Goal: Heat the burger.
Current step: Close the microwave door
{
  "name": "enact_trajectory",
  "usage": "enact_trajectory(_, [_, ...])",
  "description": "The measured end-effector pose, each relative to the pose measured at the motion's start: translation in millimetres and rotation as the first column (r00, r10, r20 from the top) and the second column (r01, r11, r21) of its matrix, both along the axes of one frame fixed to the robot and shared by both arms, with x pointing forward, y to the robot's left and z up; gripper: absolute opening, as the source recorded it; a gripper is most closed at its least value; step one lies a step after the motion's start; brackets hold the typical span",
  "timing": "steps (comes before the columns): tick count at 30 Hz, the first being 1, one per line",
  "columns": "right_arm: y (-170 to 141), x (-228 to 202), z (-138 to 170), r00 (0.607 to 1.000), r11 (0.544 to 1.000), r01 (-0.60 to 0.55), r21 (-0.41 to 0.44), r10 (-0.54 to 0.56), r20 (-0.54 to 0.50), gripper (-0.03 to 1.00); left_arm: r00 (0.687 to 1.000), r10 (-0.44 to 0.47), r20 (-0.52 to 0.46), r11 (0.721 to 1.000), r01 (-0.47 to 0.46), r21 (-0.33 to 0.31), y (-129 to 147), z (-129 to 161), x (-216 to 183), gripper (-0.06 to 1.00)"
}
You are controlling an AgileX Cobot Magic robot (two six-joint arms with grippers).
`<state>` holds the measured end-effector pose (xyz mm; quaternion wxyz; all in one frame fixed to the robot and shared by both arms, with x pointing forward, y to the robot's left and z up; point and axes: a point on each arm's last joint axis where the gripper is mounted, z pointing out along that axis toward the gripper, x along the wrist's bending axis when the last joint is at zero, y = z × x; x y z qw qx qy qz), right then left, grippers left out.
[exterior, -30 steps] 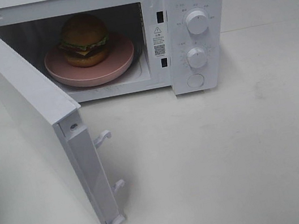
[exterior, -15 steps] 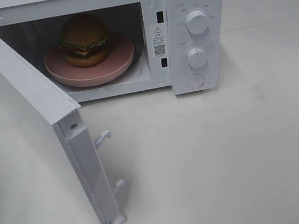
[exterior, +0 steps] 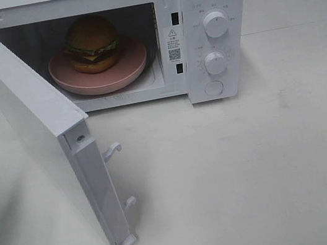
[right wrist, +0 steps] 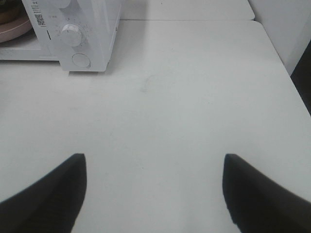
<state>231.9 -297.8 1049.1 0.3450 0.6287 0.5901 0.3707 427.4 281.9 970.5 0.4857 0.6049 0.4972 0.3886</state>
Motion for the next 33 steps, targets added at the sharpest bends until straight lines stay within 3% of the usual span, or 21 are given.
enact_trajectory(3, [0,0,0,1.000,1.000,0.000,0.000,0.000,0.000,0.75,0.999,-0.046,0.006,0.998,0.046,-0.033,-5,-3,11,0.00])
enact_trajectory(11, [0,0,0,1.000,1.000,0.000,0.000,0.000,0.000,0.75,0.989,-0.148,-0.019,0.988,0.147,-0.049,-29,-13,25,0.00])
enact_trajectory(17, [0,0,0,1.000,1.000,0.000,0.000,0.000,0.000,0.75,0.985,-0.167,-0.032,0.985,0.165,-0.057,-45,-17,33,0.00])
enact_trajectory(23, [0,0,0,1.000,1.000,0.000,0.000,0.000,0.000,0.75,0.983,-0.183,-0.010,0.978,0.180,-0.109,-71,-9,46,0.00])
enact_trajectory(33, [0,0,0,1.000,1.000,0.000,0.000,0.000,0.000,0.75,0.976,-0.217,0.010,0.969,0.217,-0.116,-115,-9,65,0.00])
